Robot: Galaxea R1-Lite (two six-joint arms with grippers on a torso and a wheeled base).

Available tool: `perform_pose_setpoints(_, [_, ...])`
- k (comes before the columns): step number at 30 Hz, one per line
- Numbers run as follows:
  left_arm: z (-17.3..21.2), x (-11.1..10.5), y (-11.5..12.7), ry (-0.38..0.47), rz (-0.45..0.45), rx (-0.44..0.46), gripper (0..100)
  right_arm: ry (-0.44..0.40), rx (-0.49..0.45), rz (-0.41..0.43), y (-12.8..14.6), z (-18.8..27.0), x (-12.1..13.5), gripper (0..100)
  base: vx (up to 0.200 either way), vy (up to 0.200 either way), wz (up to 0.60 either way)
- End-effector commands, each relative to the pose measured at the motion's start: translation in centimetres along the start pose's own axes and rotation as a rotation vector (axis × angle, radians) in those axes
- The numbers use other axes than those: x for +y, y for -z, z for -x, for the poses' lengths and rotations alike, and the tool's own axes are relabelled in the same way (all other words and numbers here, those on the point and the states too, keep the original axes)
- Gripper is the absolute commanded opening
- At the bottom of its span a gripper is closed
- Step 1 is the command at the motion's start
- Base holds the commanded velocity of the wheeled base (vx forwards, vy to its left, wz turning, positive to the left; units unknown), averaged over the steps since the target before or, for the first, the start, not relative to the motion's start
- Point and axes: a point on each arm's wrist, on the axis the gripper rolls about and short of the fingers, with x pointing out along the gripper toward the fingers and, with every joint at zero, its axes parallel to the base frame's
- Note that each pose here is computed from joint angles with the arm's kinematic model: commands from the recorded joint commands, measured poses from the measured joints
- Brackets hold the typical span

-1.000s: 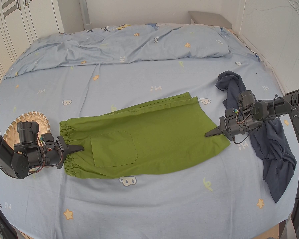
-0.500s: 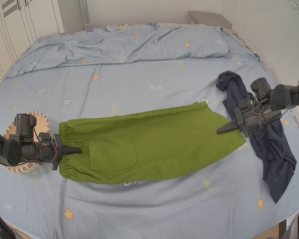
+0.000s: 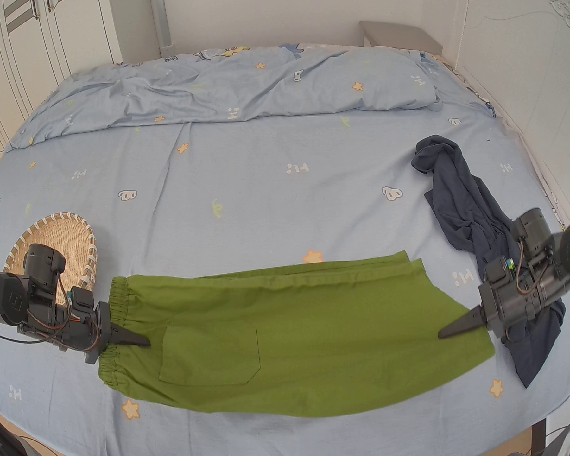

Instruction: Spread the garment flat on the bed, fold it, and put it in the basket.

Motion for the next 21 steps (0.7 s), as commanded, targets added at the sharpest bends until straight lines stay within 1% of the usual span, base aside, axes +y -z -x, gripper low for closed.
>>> perform_pose_setpoints(1, [2.2, 2.0, 4.0, -0.057, -0.023, 0.092, 0, -0.012, -0.010, 0.098, 8.8, -1.0, -0.6, 0, 0.000, 0.000, 0.00])
perform_pose_setpoints(6, [2.4, 3.4, 5.9, -0.067, -0.042, 0.126, 0, -0.020, 0.005, 0.133, 11.6, -2.4, -1.9, 0, 0.000, 0.000, 0.00])
perform_pose_setpoints(8, [2.4, 3.7, 6.4, -0.068, -0.049, 0.137, 0, -0.027, -0.003, 0.152, 12.0, -2.7, -2.1, 0, 0.000, 0.000, 0.00])
perform_pose_setpoints(12, [2.2, 3.9, 6.7, -0.068, -0.045, 0.149, 0, -0.027, 0.003, 0.156, 12.0, -3.3, -2.6, 0, 0.000, 0.000, 0.00])
perform_pose_setpoints(13, [2.2, 3.9, 6.7, -0.068, -0.045, 0.150, 0, -0.027, 0.012, 0.150, 12.0, -3.4, -2.8, 100, 0.000, 0.000, 0.00])
perform_pose_setpoints(18, [2.1, 4.0, 6.6, -0.070, -0.044, 0.153, 0, -0.023, 0.051, 0.129, 12.0, -4.1, -3.1, 100, 0.000, 0.000, 0.00])
perform_pose_setpoints(21, [2.1, 4.2, 6.3, -0.071, -0.041, 0.147, 0, -0.023, 0.048, 0.132, 11.9, -4.1, -3.2, 100, 0.000, 0.000, 0.00])
